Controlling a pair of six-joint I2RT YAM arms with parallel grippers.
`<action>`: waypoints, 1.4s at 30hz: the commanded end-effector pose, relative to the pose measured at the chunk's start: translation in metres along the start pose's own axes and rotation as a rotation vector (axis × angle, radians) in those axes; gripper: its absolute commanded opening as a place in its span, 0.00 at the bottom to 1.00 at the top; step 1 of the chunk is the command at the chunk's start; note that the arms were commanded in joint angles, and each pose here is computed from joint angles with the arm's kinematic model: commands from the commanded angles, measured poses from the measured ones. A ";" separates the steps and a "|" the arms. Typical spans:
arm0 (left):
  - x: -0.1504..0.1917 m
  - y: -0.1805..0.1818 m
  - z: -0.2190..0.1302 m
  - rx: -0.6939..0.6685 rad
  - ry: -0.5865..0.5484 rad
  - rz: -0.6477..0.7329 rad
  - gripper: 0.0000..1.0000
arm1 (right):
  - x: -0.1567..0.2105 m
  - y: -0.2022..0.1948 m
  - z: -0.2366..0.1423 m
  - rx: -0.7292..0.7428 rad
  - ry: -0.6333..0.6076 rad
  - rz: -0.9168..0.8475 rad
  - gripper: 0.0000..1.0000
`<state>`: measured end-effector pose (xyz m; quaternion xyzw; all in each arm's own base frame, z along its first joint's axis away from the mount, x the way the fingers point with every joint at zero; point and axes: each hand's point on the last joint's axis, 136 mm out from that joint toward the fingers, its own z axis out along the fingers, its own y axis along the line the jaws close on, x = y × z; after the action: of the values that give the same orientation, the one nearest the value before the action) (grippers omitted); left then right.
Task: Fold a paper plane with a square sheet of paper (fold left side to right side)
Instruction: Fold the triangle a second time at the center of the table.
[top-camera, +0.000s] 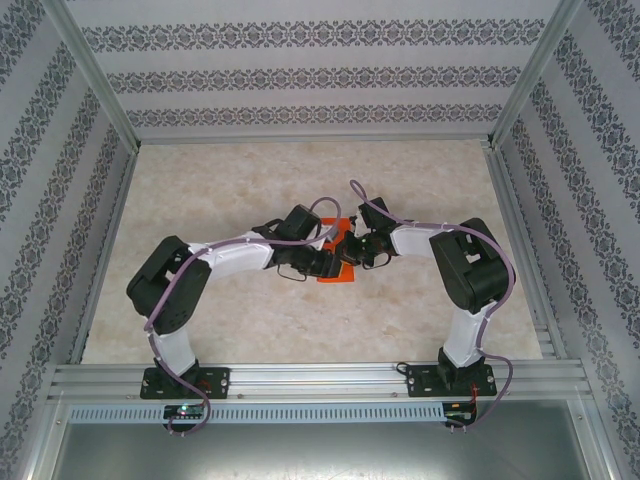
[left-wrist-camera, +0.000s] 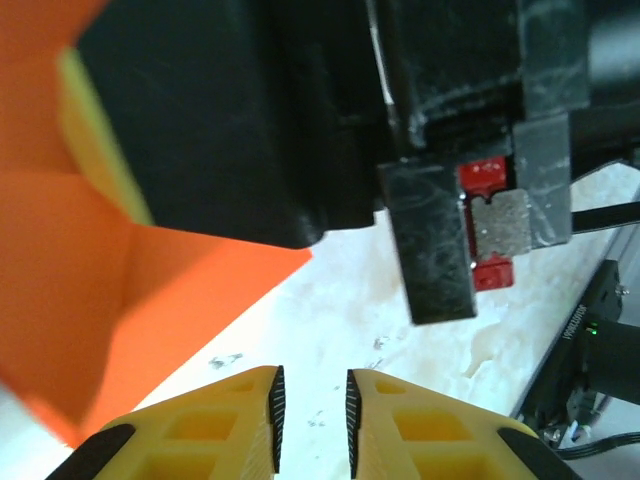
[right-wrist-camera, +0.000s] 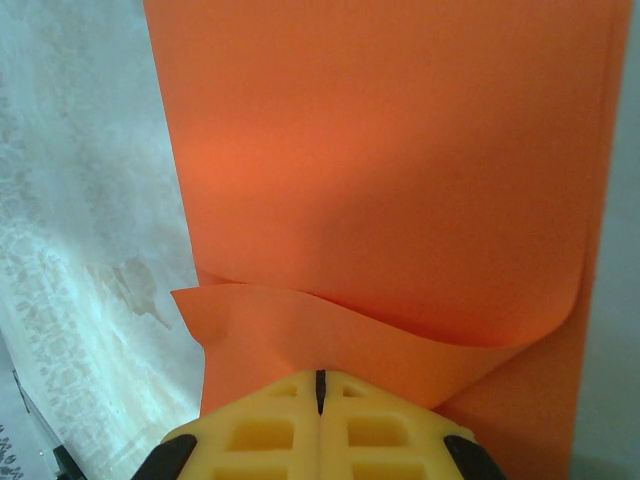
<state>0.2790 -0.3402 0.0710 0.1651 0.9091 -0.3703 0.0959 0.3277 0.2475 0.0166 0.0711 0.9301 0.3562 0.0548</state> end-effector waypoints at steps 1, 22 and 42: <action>-0.003 -0.001 0.010 0.023 -0.002 -0.030 0.25 | 0.010 -0.027 0.004 0.081 0.025 0.026 0.00; 0.003 0.031 0.021 -0.098 0.027 -0.038 0.24 | 0.011 -0.027 0.003 0.093 0.035 0.020 0.00; -0.002 0.029 0.011 -0.057 0.000 -0.066 0.24 | 0.011 -0.029 0.003 0.098 0.037 0.021 0.00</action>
<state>0.2892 -0.3334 0.0441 0.1344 0.9232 -0.3497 0.0852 0.3269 0.2472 0.0162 0.0614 0.9313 0.3545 0.0569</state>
